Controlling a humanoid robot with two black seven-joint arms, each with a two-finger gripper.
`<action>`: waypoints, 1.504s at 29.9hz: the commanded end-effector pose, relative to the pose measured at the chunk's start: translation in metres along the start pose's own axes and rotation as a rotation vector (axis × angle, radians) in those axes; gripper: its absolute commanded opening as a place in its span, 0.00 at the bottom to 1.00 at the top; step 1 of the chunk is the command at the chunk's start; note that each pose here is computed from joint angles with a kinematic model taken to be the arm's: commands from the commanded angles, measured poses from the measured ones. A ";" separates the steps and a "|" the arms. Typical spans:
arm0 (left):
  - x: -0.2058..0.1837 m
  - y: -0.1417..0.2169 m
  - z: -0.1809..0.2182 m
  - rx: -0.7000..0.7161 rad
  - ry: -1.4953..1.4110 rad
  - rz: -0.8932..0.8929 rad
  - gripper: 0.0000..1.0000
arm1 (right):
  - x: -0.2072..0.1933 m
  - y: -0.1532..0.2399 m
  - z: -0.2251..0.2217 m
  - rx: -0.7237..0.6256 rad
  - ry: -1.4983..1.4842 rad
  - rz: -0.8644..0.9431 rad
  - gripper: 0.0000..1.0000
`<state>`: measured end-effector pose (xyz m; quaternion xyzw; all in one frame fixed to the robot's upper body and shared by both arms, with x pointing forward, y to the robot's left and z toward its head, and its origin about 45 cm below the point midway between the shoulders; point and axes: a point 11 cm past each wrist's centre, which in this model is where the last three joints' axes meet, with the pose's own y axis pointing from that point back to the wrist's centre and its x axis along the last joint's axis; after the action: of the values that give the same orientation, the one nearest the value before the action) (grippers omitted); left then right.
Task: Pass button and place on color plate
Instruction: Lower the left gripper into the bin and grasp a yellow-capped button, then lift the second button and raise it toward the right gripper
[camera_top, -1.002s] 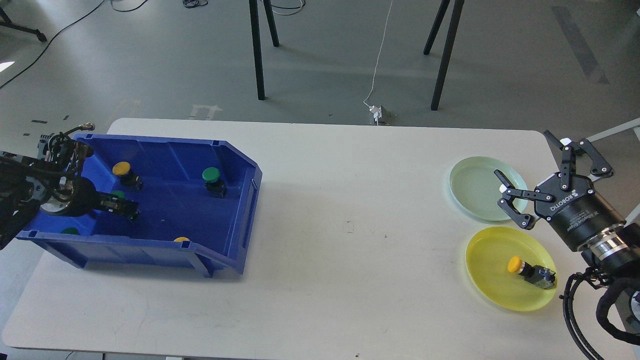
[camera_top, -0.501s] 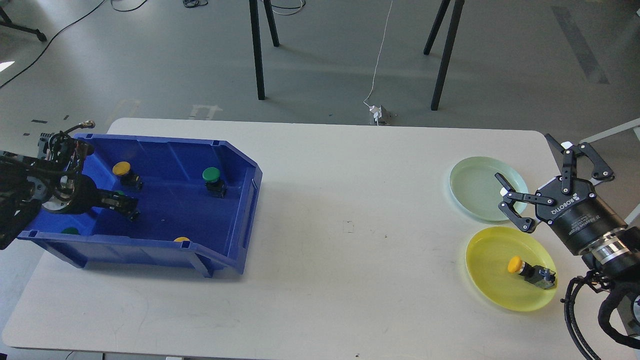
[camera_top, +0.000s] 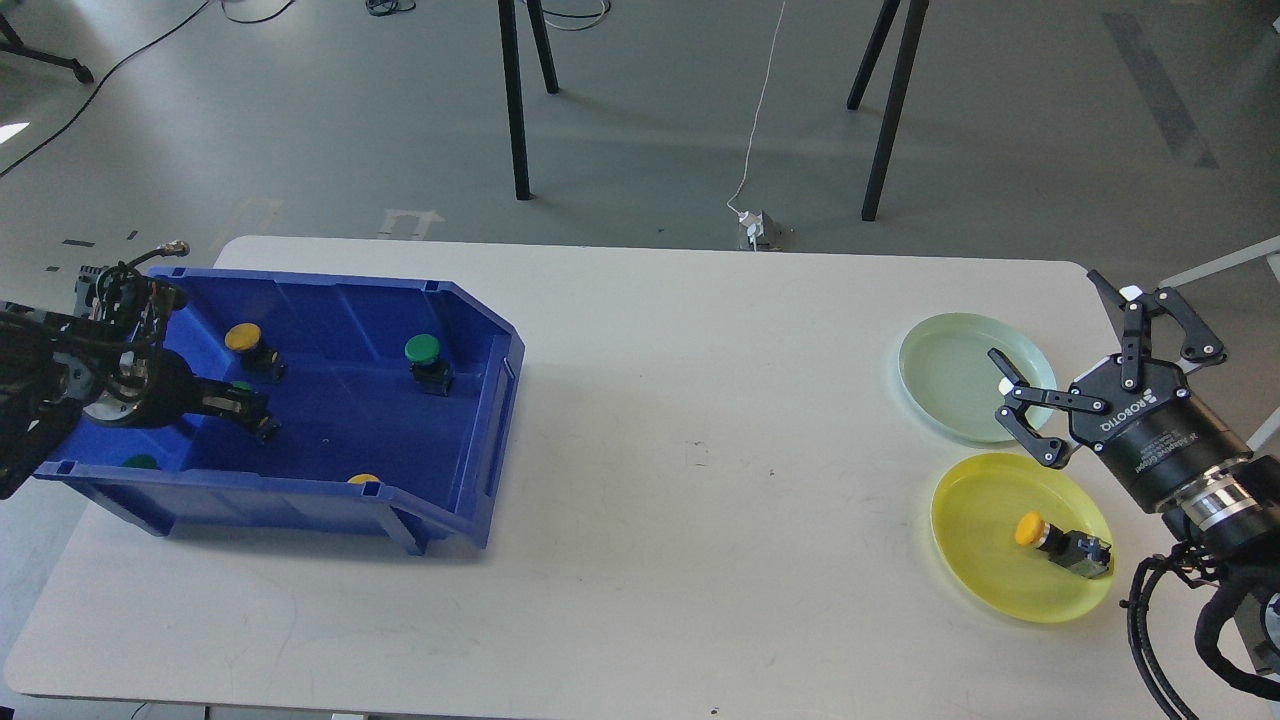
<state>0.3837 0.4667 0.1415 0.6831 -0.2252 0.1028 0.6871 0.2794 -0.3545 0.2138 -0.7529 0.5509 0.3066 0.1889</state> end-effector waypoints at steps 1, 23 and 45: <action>0.000 0.002 -0.002 0.004 0.003 0.000 0.18 | 0.000 0.000 0.001 0.000 -0.003 0.000 0.98; 0.053 0.120 0.048 -0.402 0.121 0.262 0.15 | 0.003 0.000 0.003 0.001 -0.007 0.008 0.98; 0.121 0.131 0.254 -1.353 0.669 0.302 0.15 | -0.046 -0.050 -0.033 0.093 0.447 -0.210 0.98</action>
<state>0.3904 0.2134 0.3172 0.0139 -0.1285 0.2424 0.9615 0.3131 -0.3387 0.2518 -0.8345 0.5276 0.1094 0.1149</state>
